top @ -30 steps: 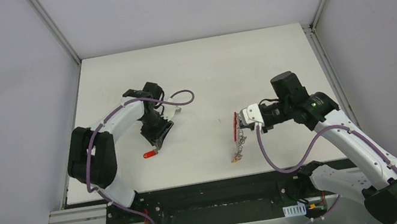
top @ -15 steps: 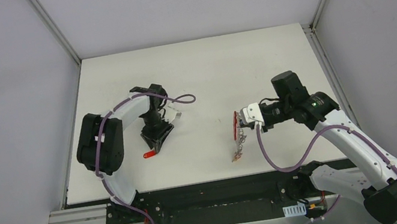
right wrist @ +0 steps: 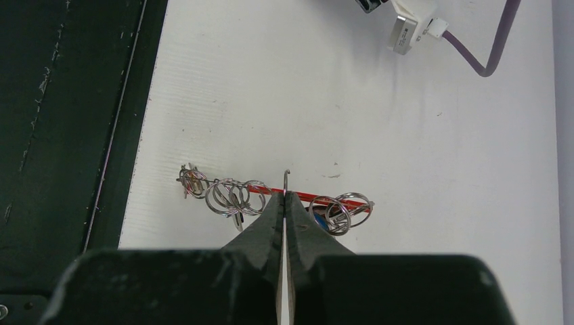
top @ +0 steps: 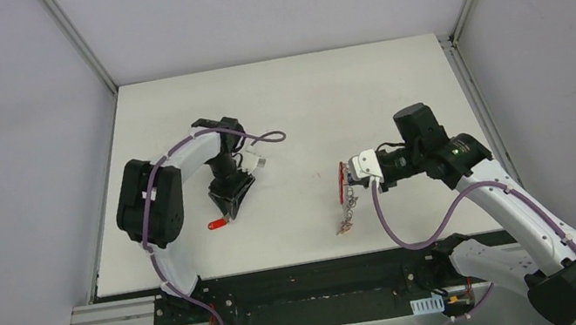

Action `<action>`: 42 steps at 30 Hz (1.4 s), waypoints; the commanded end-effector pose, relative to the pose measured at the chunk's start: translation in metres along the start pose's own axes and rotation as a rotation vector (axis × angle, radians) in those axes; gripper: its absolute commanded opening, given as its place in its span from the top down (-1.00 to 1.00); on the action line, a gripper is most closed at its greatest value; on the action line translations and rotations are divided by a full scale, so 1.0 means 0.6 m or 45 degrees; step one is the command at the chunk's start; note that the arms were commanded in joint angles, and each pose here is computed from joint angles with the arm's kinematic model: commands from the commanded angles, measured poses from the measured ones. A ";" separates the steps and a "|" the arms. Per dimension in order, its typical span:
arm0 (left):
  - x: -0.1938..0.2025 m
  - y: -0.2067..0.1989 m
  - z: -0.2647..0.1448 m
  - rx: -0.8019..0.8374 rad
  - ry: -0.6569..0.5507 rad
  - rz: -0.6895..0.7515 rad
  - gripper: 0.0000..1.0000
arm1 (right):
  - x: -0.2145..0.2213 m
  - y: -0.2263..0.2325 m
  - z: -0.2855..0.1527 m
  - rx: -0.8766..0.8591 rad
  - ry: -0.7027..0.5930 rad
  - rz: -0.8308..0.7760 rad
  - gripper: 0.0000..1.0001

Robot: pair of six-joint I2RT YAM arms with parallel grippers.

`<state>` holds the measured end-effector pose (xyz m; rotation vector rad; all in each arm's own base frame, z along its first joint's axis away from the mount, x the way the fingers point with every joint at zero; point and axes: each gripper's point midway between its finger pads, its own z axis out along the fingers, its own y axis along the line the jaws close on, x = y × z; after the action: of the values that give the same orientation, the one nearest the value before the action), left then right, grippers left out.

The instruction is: Put the keys on the keyring

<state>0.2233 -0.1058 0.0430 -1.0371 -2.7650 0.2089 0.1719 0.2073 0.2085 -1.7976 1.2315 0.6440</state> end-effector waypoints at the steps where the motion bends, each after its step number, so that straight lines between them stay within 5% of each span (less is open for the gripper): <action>1: 0.005 -0.040 -0.015 0.160 0.043 0.012 0.29 | -0.022 -0.011 -0.005 0.033 -0.066 -0.059 1.00; 7: 0.017 -0.035 -0.009 0.162 0.127 0.022 0.16 | -0.022 -0.012 -0.006 0.039 -0.065 -0.059 1.00; 15: 0.050 -0.016 -0.005 0.076 0.204 0.074 -0.47 | -0.020 -0.013 -0.004 0.034 -0.066 -0.054 1.00; 21: 0.034 -0.045 -0.002 0.212 0.210 0.030 -0.69 | -0.023 -0.013 -0.005 0.037 -0.070 -0.057 1.00; 42: -0.012 -0.097 0.013 0.388 0.258 0.085 -0.77 | -0.018 -0.016 -0.005 0.043 -0.057 -0.051 1.00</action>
<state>0.1923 -0.1382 0.0393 -0.9553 -2.4577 0.4473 0.1749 0.2069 0.2083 -1.7888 1.2333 0.6355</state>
